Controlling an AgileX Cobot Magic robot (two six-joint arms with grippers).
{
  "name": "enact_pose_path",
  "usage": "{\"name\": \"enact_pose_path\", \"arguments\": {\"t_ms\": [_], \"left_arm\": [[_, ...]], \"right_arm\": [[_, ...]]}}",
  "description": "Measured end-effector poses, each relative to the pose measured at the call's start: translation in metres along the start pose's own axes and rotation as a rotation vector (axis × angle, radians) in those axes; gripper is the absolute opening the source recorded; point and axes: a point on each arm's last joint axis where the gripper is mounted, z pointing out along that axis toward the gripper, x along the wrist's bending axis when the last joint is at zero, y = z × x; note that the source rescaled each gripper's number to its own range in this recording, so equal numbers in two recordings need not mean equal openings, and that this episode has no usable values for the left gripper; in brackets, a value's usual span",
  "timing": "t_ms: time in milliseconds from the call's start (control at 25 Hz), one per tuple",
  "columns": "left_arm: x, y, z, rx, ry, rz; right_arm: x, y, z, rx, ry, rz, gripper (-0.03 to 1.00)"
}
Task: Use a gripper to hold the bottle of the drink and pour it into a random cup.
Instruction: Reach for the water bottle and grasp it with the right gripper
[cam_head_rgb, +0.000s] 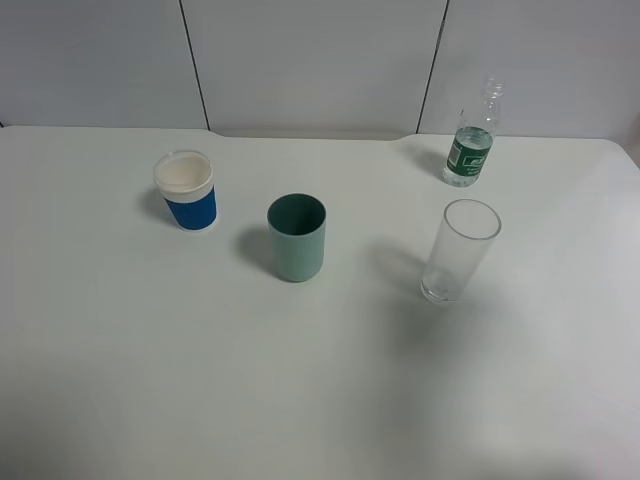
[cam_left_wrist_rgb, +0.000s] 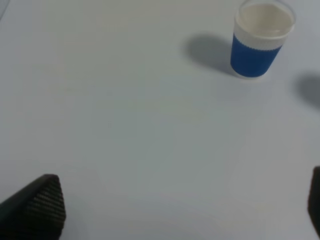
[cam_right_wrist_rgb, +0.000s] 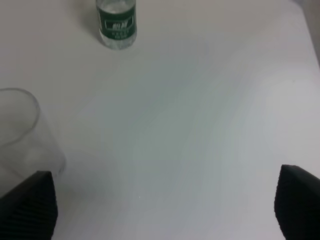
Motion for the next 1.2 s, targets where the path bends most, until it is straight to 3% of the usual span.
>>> {"name": "enact_pose_path", "arguments": {"t_ms": [480,760,1200], "left_arm": [[0.000,0.000,0.000,0.000,0.000,0.000],[0.000,0.000,0.000,0.000,0.000,0.000],[0.000,0.000,0.000,0.000,0.000,0.000]], "right_arm": [[-0.012,0.025,0.086,0.290,-0.059,-0.057,0.92],[-0.018,0.028,0.104,0.279,-0.120,-0.039,0.92],[-0.021,0.032,0.151,0.248,-0.115,-0.044,0.92]]}}
